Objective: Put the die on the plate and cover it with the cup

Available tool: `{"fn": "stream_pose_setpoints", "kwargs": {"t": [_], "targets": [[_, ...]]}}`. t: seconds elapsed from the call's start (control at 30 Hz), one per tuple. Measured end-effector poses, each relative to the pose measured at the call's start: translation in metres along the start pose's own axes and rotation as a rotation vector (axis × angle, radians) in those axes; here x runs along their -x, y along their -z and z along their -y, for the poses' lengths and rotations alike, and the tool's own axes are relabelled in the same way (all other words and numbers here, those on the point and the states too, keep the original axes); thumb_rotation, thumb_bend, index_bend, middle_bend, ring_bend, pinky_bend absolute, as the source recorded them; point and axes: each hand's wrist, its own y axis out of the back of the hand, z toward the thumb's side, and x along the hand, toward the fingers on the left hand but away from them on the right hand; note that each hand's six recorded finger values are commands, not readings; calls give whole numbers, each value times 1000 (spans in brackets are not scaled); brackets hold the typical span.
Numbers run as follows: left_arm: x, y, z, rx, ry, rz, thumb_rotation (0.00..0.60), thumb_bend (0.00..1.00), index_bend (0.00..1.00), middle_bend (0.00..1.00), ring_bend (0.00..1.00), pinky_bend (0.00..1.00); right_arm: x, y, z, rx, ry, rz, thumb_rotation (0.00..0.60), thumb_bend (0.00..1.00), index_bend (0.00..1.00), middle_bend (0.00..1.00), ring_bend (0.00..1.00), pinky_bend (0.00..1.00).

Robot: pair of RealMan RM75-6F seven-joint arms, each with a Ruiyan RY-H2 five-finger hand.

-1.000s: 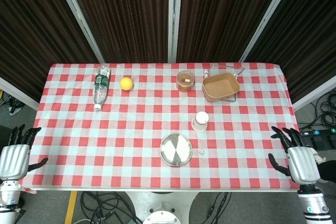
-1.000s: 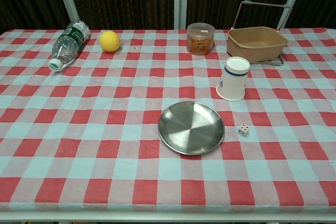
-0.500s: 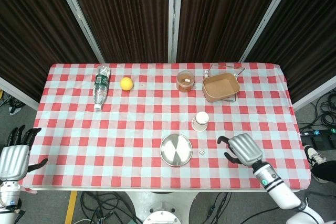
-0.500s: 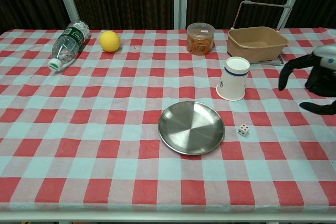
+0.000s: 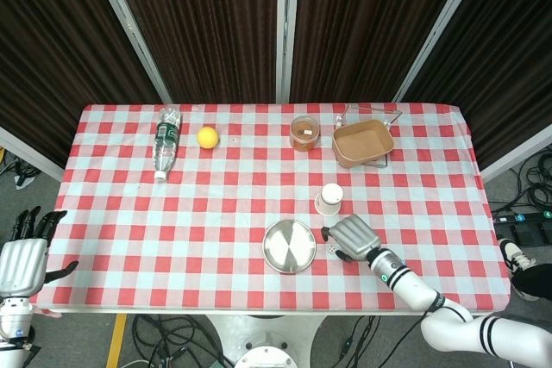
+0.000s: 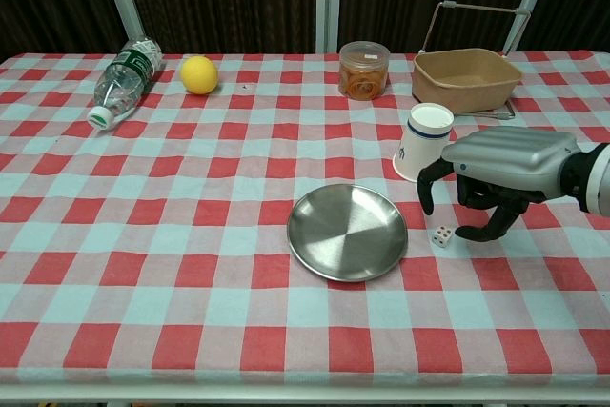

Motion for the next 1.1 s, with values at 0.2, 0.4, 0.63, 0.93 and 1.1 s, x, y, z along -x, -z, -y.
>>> {"fn": "stream_pose_setpoints", "kwargs": {"t": [0.2, 0.4, 0.63, 0.93, 1.1], "targets": [[1, 0, 0, 10, 2, 2, 600, 77, 163, 159, 20, 26, 6, -2, 7, -2, -19, 4, 600, 238, 440, 973, 897, 871], [1, 1, 2, 17, 6, 0, 600, 77, 163, 159, 21, 26, 12, -4, 11, -4, -23, 3, 600, 241, 512, 973, 897, 871], [1, 3, 4, 22, 7, -3, 600, 77, 163, 159, 21, 27, 14, -5, 6, -4, 12, 5, 600, 268, 628, 979, 903, 874], [2, 3, 3, 17, 8, -4, 600, 76, 163, 159, 21, 27, 29, -36, -22, 84, 59, -84, 600, 268, 626, 979, 903, 874], [3, 4, 3, 15, 9, -8, 600, 76, 163, 159, 21, 27, 54, -57, -22, 67, 44, -126, 600, 267, 543, 979, 901, 874]]}}
